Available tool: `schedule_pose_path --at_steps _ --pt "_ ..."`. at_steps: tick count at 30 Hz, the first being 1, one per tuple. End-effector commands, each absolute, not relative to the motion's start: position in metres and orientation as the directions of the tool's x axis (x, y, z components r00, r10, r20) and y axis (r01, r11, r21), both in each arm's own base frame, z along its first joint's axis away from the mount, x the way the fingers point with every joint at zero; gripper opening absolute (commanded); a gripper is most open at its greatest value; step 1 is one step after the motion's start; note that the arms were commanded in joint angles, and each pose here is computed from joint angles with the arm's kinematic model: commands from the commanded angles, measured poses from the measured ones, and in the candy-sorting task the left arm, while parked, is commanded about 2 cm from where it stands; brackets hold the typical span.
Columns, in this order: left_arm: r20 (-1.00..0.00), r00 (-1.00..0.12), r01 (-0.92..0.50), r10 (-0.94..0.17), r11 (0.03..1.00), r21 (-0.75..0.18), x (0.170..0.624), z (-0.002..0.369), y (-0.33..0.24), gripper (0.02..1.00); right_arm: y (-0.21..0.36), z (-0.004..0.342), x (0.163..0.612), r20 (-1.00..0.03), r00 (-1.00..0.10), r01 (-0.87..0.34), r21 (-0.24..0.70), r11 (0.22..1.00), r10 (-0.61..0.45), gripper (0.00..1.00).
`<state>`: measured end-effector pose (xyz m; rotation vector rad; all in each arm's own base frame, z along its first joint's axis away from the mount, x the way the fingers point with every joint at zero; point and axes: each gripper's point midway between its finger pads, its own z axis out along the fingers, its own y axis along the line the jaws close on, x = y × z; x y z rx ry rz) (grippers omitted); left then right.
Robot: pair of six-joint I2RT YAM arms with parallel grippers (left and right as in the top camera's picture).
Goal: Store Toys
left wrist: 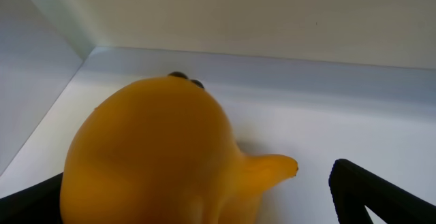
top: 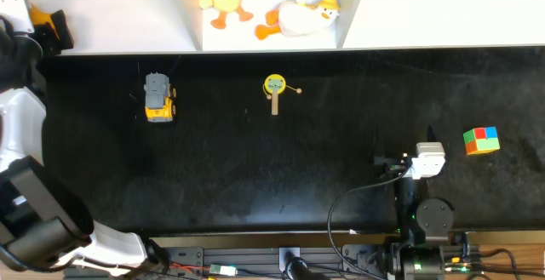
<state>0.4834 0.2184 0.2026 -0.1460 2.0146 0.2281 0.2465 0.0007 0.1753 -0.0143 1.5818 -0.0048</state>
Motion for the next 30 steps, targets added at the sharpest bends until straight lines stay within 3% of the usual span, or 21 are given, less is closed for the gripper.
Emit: schedule_pose_path --at_steps 1,18,26,30 --pt "-0.895 -0.446 -0.196 -0.008 0.977 0.088 0.488 0.197 0.217 0.998 0.001 0.172 0.247 -1.000 -0.012 -0.005 -0.008 1.000 -0.008 0.993" --pt "-0.842 -0.536 -0.235 -0.058 0.968 0.083 0.429 0.221 0.221 0.998 0.001 0.172 0.247 -1.000 -0.012 -0.005 -0.008 1.000 -0.008 0.996" --pt "-0.799 -0.601 -0.188 -0.035 0.977 0.099 0.394 0.218 0.198 0.998 0.001 0.172 0.247 -1.000 -0.012 -0.005 -0.008 1.000 -0.008 0.993" --pt "-0.791 -0.607 -0.208 -0.079 0.976 0.063 0.370 0.206 0.183 0.998 0.001 0.172 0.247 -1.000 -0.012 -0.005 -0.008 1.000 -0.008 0.996"
